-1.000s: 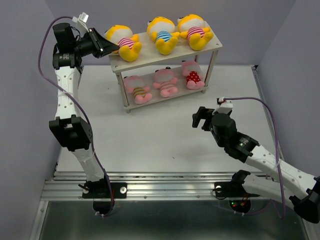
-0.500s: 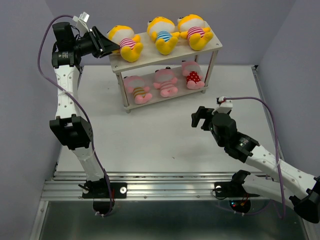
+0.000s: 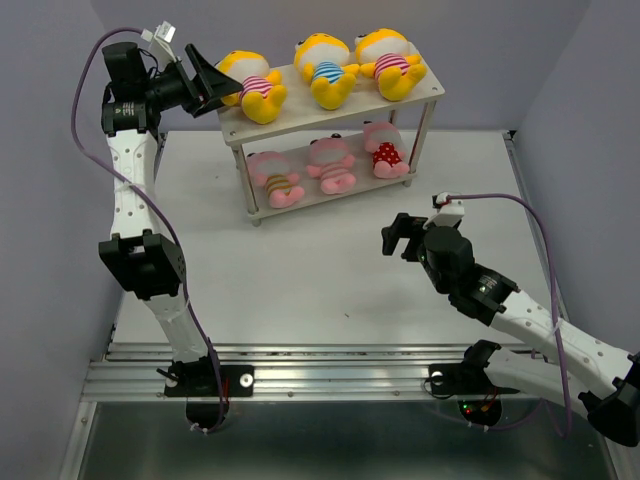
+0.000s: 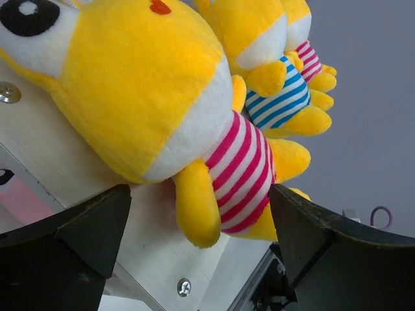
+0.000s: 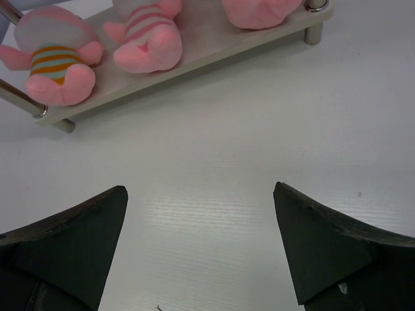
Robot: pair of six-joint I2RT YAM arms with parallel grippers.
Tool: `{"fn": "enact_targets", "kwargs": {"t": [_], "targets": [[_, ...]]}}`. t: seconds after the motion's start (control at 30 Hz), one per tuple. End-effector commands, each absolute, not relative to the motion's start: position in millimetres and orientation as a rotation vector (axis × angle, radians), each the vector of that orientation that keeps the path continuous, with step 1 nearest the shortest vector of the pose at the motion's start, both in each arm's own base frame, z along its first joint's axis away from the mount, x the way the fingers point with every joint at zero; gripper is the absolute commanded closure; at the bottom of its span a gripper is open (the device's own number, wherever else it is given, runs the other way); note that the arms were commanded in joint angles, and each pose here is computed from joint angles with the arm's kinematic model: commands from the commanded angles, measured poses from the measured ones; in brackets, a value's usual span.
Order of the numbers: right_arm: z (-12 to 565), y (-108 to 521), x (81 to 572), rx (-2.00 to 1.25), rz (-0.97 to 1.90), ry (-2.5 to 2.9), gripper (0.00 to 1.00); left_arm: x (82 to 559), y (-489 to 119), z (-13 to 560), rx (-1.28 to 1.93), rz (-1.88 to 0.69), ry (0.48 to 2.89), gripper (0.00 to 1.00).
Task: Place and organize the stuffed toys onto the shelf
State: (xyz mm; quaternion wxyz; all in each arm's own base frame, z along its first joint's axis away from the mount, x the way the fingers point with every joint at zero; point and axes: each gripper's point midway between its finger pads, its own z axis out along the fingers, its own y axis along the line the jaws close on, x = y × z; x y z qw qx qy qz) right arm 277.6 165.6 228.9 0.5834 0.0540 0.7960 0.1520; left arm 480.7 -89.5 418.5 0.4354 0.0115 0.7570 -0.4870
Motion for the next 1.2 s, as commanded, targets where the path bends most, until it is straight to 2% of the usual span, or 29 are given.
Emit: {"fn": "enact_targets", "kwargs": {"t": [0.0, 0.43, 0.57, 0.63, 0.67, 0.7, 0.8, 0.83, 0.9, 1.1, 1.17], "targets": [[262, 168, 281, 0.171, 0.432, 1.766, 0.00, 457, -87, 472, 0.111, -1.122, 1.765, 0.01], [276, 150, 277, 0.238, 0.406, 1.721, 0.00, 419, -63, 520, 0.032, -0.890, 1.680, 0.01], [279, 137, 275, 0.289, 0.365, 1.707, 0.00, 387, -32, 537, -0.159, -0.649, 1.625, 0.01], [275, 128, 274, 0.320, 0.327, 1.717, 0.00, 382, -10, 505, -0.344, -0.558, 1.651, 0.01], [276, 125, 273, 0.344, 0.318, 1.715, 0.00, 351, 6, 528, -0.418, -0.458, 1.521, 0.01], [273, 117, 272, 0.362, 0.277, 1.722, 0.00, 353, 17, 486, -0.511, -0.419, 1.572, 0.01], [269, 104, 271, 0.431, 0.223, 1.720, 0.00, 289, 54, 474, -0.791, -0.281, 1.392, 0.01], [265, 96, 269, 0.451, 0.173, 1.727, 0.00, 283, 62, 433, -0.876, -0.238, 1.426, 0.01], [260, 89, 268, 0.478, 0.126, 1.739, 0.00, 256, 73, 394, -0.999, -0.186, 1.394, 0.01], [247, 78, 268, 0.507, 0.018, 1.762, 0.00, 251, 87, 307, -1.125, -0.010, 1.597, 0.01], [244, 77, 268, 0.530, 0.013, 1.762, 0.00, 258, 86, 299, -1.118, -0.015, 1.617, 0.01]]}}
